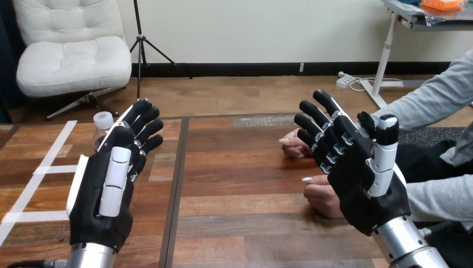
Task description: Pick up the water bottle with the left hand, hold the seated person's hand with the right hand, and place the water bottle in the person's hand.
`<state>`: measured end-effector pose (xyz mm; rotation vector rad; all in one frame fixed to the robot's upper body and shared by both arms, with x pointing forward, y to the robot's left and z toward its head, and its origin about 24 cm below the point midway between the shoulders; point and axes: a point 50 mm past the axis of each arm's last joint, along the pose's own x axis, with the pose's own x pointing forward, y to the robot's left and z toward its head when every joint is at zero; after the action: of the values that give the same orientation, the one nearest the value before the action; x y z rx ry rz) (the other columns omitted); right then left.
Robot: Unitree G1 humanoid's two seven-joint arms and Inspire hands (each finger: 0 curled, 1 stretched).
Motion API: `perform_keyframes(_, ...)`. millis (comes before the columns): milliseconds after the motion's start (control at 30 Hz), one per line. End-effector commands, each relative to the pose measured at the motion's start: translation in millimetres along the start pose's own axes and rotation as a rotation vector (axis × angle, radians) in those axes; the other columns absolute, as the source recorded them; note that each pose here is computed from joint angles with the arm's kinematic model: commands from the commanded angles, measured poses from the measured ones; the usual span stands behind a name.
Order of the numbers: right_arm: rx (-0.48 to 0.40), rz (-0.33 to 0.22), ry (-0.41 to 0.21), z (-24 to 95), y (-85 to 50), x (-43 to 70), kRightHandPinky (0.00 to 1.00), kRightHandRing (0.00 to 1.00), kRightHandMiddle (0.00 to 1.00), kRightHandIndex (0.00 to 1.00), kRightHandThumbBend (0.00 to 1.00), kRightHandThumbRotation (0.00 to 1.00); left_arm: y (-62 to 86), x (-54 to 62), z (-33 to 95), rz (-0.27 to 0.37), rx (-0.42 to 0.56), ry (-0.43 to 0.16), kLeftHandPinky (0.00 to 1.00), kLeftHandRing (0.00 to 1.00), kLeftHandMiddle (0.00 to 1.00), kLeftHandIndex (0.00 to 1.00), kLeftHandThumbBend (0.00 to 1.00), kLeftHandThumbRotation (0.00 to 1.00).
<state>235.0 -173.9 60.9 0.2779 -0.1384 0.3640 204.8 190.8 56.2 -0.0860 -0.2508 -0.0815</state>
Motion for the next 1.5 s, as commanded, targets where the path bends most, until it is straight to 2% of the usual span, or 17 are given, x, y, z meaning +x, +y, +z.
perform_keyframes(0,-0.016,0.024,-0.082,14.6,0.7,14.4,1.00,0.95,0.95,0.98,0.98,1.00,0.2,14.1,11.8,-0.021,0.028,-0.087,0.87,0.88,0.88,0.87,0.69,0.89)
perform_keyframes(267,-0.015,0.019,-0.080,14.7,1.3,13.5,1.00,0.95,0.95,0.97,0.99,1.00,0.7,13.4,13.8,-0.021,0.046,-0.099,0.89,0.90,0.90,0.89,0.77,0.88)
perform_keyframes(467,-0.018,0.018,-0.079,14.8,1.0,13.7,1.00,0.95,0.95,0.97,0.99,1.00,2.8,16.1,17.7,-0.045,0.074,-0.121,0.91,0.91,0.91,0.90,0.86,0.86)
perform_keyframes(633,-0.020,0.018,-0.079,15.3,1.2,13.2,1.00,0.94,0.95,0.97,1.00,1.00,3.4,17.7,20.8,-0.055,0.085,-0.138,0.92,0.92,0.92,0.90,0.89,0.86)
perform_keyframes(967,-0.020,0.017,-0.074,14.8,1.8,13.1,0.98,0.94,0.94,0.96,1.00,1.00,4.9,28.7,34.5,-0.052,0.104,-0.218,0.91,0.91,0.92,0.89,0.94,0.82)
perform_keyframes(1200,-0.021,0.024,-0.071,14.2,1.9,12.8,0.97,0.94,0.94,0.96,1.00,1.00,7.0,36.6,41.9,-0.026,0.110,-0.246,0.86,0.88,0.89,0.85,0.98,0.72)
perform_keyframes(1467,-0.023,0.028,-0.069,13.1,1.6,12.0,0.98,0.94,0.94,0.97,0.99,1.00,11.4,48.0,51.3,-0.002,0.118,-0.296,0.87,0.89,0.89,0.84,0.99,0.64)
